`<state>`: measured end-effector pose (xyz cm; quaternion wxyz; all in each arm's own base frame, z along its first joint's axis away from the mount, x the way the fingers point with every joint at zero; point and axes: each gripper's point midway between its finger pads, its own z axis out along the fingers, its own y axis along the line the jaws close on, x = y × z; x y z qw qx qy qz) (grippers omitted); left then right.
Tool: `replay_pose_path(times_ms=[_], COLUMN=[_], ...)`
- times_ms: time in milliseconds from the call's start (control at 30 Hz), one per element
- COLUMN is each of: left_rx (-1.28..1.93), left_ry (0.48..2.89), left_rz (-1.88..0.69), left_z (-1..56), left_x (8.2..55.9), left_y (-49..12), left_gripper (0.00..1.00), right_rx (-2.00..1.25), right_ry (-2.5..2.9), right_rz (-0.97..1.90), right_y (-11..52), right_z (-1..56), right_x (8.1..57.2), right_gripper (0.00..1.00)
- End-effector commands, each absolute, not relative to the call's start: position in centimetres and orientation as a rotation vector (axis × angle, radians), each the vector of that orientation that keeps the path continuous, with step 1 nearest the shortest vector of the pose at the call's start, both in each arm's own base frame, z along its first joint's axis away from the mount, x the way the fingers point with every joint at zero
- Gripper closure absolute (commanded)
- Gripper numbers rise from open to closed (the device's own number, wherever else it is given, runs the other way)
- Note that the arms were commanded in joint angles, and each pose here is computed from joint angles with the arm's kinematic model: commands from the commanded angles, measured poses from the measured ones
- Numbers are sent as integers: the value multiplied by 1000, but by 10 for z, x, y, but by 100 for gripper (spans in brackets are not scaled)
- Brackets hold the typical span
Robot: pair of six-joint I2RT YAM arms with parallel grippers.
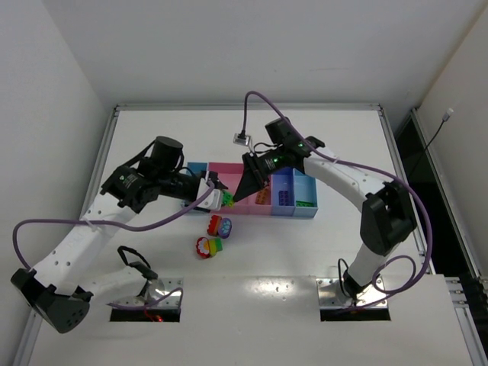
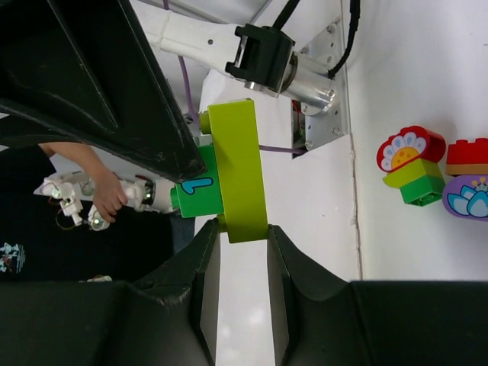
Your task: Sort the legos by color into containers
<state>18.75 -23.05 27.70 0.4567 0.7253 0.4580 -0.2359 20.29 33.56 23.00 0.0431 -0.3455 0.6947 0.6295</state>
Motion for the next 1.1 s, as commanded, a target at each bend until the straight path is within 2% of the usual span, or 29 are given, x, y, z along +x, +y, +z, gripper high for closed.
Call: replay_pose_path(times_ms=[0, 100, 200, 233, 367, 433, 1067], left_rx=[1804, 1831, 1827, 1835, 1791, 1763, 1621], left_ry=[1054, 1048, 1034, 1026, 1022, 1010, 892], left_rz=[-562, -570, -575, -598, -648, -650, -720], left_z=[281, 276, 280, 278, 288, 296, 340], left_x=[191, 188, 188, 185, 180, 180, 159], left_y=[-238, -239, -240, -243, -248, -252, -258], left_gripper=[53, 61, 76, 84, 97, 100, 100], right_rx=[-1115, -1112, -1106, -1102, -1092, -1082, -1060], right_ry=[2029, 2031, 2033, 2031, 2051, 2066, 2107], right_rz=[1969, 1984, 2000, 2002, 2008, 2001, 1972], right_y=[339, 338, 340, 340, 340, 341, 343], right_z=[242, 243, 243, 242, 236, 232, 219], right_x=[201, 200, 201, 202, 202, 204, 208], right_gripper=[100, 100, 100, 100, 100, 100, 100])
